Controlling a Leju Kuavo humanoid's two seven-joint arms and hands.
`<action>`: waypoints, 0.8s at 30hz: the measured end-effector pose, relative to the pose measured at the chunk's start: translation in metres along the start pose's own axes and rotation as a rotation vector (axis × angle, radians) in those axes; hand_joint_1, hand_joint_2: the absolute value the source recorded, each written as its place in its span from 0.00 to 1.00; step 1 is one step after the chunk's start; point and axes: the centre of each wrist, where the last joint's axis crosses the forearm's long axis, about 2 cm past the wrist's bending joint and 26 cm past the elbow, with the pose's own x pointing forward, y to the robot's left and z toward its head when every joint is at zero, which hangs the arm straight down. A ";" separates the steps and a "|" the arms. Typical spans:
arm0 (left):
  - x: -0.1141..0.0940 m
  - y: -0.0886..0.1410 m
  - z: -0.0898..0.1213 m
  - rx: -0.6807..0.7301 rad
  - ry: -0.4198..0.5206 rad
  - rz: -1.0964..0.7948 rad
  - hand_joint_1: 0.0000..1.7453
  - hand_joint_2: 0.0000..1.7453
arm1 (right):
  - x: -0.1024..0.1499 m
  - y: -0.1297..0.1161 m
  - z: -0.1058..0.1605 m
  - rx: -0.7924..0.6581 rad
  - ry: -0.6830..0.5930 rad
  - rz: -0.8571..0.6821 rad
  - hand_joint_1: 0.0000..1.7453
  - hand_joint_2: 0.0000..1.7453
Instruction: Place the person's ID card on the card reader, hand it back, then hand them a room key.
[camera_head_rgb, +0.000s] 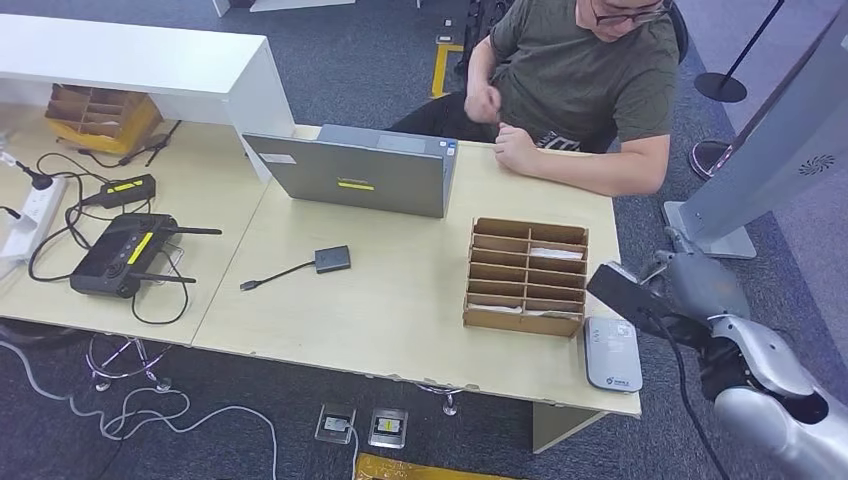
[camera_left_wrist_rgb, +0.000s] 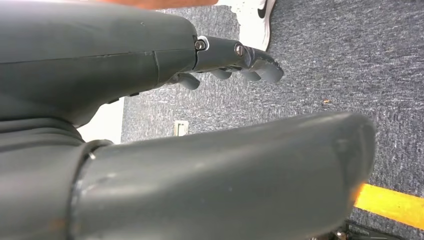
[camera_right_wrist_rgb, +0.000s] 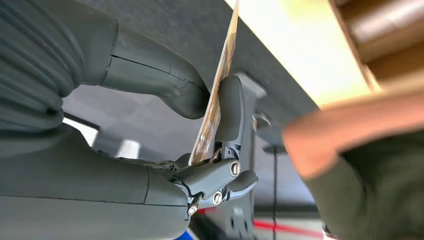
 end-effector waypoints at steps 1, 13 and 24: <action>0.000 0.000 0.000 0.000 0.001 0.002 0.00 0.00 | 0.002 -0.014 -0.004 -0.030 -0.007 0.000 1.00 1.00; 0.000 -0.001 0.000 -0.003 0.002 0.008 0.00 0.00 | 0.019 -0.115 -0.027 -0.245 -0.053 0.002 1.00 1.00; 0.002 -0.007 0.001 -0.012 -0.003 0.007 0.00 0.00 | 0.059 -0.108 -0.048 -0.241 -0.163 -0.020 1.00 1.00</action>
